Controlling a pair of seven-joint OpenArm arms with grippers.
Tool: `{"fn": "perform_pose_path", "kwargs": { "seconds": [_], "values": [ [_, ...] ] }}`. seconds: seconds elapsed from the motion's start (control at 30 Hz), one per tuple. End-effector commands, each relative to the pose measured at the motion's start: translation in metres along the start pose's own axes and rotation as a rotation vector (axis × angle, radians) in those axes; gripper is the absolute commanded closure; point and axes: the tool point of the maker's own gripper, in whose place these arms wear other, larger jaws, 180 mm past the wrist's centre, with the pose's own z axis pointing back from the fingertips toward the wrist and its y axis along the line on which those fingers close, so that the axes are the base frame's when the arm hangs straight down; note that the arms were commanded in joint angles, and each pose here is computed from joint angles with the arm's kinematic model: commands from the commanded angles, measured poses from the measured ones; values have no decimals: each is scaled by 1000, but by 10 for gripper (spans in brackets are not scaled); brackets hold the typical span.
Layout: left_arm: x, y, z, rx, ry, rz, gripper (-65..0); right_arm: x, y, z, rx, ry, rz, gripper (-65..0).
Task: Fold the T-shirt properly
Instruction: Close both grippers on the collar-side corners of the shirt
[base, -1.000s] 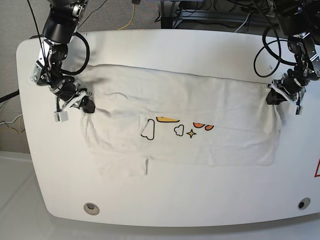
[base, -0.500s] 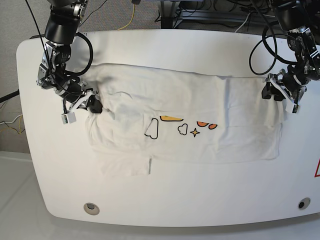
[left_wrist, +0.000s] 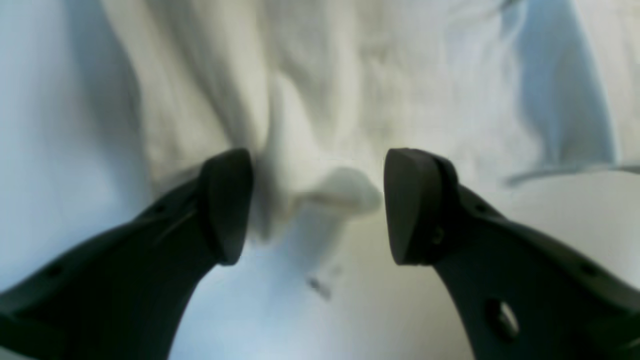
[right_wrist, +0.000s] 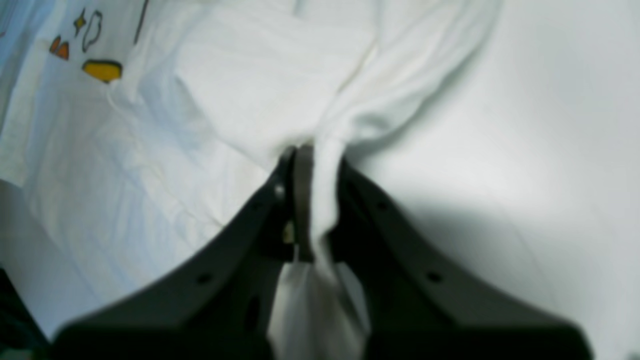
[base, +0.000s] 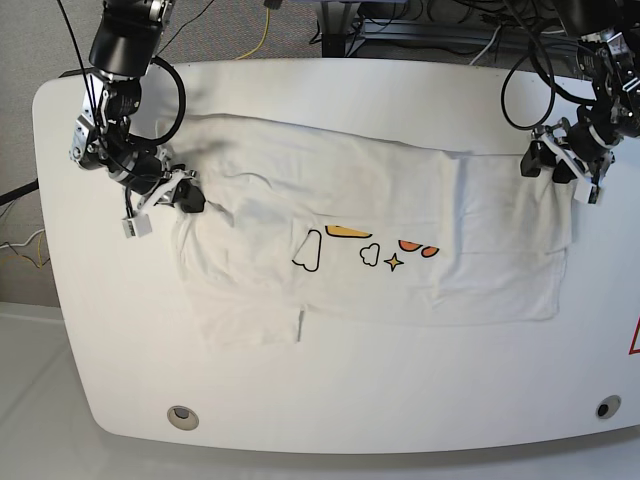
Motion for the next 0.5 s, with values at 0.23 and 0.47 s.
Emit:
{"fn": "perform_pose_path", "kwargs": {
  "seconds": [0.23, 0.47],
  "values": [
    [19, -8, 14, -42, -86, 1, -78, 23, -9, 27, -21, -96, 20, 0],
    [31, -10, 8, -49, -100, 2, 0, 16, -12, 21, -32, -74, 22, 0]
  ]
}}
